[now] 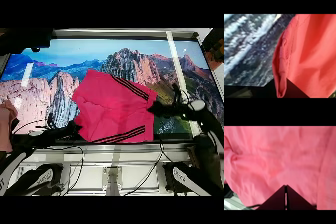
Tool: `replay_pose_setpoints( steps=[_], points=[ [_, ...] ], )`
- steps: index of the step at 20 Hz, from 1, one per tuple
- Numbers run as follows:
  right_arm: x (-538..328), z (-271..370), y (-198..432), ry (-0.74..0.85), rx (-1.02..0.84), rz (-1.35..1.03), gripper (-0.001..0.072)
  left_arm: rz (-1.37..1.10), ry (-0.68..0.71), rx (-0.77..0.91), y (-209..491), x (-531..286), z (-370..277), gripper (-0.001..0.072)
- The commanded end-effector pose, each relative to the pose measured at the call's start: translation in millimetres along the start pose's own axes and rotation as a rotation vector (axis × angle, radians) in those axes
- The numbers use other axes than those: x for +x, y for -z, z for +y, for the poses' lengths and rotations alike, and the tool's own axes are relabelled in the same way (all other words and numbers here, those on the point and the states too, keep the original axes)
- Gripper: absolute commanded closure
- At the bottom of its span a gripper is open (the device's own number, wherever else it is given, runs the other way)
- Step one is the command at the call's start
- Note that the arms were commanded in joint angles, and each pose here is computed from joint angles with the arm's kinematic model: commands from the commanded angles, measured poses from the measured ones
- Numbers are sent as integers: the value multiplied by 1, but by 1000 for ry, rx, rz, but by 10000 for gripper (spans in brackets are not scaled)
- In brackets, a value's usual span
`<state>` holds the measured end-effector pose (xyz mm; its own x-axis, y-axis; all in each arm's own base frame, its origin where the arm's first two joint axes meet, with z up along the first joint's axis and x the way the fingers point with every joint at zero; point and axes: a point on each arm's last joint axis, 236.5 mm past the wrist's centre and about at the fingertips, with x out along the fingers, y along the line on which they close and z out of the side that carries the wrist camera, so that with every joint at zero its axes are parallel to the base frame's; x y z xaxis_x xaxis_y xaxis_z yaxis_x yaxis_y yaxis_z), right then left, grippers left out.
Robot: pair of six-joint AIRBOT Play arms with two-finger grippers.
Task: Fold the clothes and pants, and hang the long-sleeved shirts on hangers.
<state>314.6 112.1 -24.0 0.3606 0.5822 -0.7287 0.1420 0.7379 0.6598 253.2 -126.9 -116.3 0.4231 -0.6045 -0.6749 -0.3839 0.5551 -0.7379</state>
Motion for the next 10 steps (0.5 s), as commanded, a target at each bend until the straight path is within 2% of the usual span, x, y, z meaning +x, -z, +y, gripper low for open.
replay_pose_setpoints(
  steps=[1, 5, 10],
  points=[
    [-11, -22, 37, 57, 68, -29, 700, 5, -7, 20, 3, 3, -1, 701],
    [-27, -62, 74, 236, 147, 16, 700, 6, -7, 20, 3, 3, -1, 701],
    [-36, -76, 91, 263, 178, 71, 701, 12, -3, 21, 5, 3, -2, 701]
  ],
)
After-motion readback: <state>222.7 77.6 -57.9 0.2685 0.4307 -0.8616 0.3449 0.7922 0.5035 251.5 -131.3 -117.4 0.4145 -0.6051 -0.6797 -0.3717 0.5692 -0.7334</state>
